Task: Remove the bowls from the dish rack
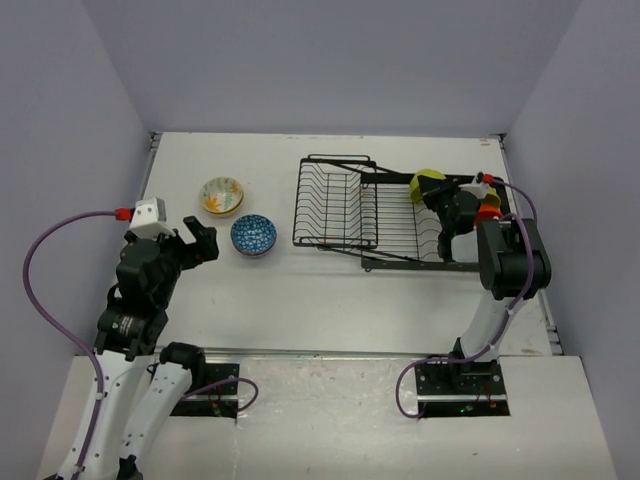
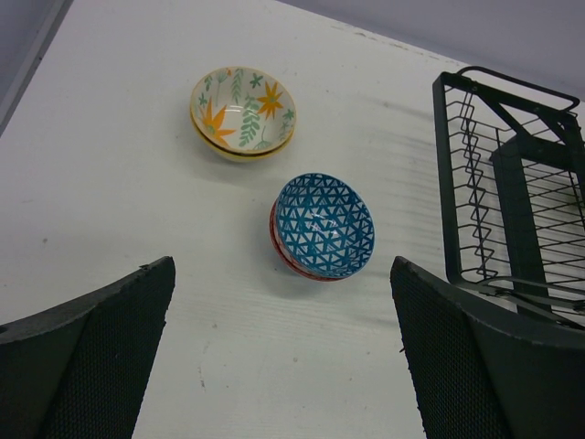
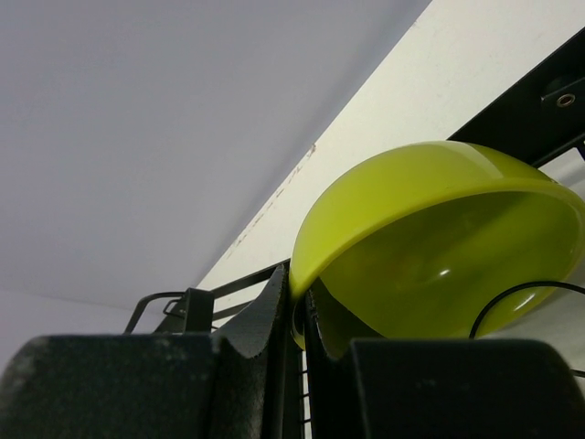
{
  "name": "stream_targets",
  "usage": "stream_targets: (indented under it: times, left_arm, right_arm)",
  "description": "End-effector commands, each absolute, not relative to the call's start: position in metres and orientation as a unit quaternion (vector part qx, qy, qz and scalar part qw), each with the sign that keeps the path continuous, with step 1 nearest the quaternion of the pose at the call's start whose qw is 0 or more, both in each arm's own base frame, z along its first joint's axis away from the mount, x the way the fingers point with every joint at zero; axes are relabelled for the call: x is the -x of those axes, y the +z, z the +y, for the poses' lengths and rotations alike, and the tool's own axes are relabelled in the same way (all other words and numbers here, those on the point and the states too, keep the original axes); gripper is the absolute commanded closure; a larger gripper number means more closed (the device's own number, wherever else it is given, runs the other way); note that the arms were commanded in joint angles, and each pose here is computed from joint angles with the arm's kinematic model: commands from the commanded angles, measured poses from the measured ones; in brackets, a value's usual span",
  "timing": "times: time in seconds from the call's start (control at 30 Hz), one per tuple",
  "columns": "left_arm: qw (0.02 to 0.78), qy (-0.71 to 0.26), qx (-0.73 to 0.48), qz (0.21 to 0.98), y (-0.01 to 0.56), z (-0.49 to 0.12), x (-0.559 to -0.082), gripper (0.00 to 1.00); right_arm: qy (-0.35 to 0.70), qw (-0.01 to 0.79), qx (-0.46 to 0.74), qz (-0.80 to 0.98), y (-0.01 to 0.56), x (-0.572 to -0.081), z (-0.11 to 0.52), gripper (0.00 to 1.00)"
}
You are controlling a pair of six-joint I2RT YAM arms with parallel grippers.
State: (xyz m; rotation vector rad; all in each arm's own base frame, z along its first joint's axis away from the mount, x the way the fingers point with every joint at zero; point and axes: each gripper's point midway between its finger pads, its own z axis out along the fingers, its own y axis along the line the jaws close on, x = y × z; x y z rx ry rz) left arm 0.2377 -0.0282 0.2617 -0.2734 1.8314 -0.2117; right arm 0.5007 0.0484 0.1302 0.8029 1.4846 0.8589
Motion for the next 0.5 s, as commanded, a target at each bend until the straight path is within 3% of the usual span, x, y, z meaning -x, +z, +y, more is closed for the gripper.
stream_targets:
  times: [0.0, 0.23, 0.47]
  left_arm:
    - [0.614, -0.081, 0.115, 0.777, 0.270, -0.023, -0.242, 0.00]
    - [0.614, -0.080, 0.116, 0.776, 0.270, -0.023, -0.241, 0.00]
    - [0.615, -0.081, 0.115, 0.776, 0.270, -0.023, -0.242, 0.00]
  right_arm:
    - [0.446, 0.774, -0.217, 0.395, 0.325, -0.483, 0.036, 1.00]
    - [0.448, 0.785, -0.143, 0.403, 0.343, -0.478, 0.055, 1.00]
    - [0.475, 0.770, -0.193, 0.380, 0.350, -0.469, 0.045, 1.00]
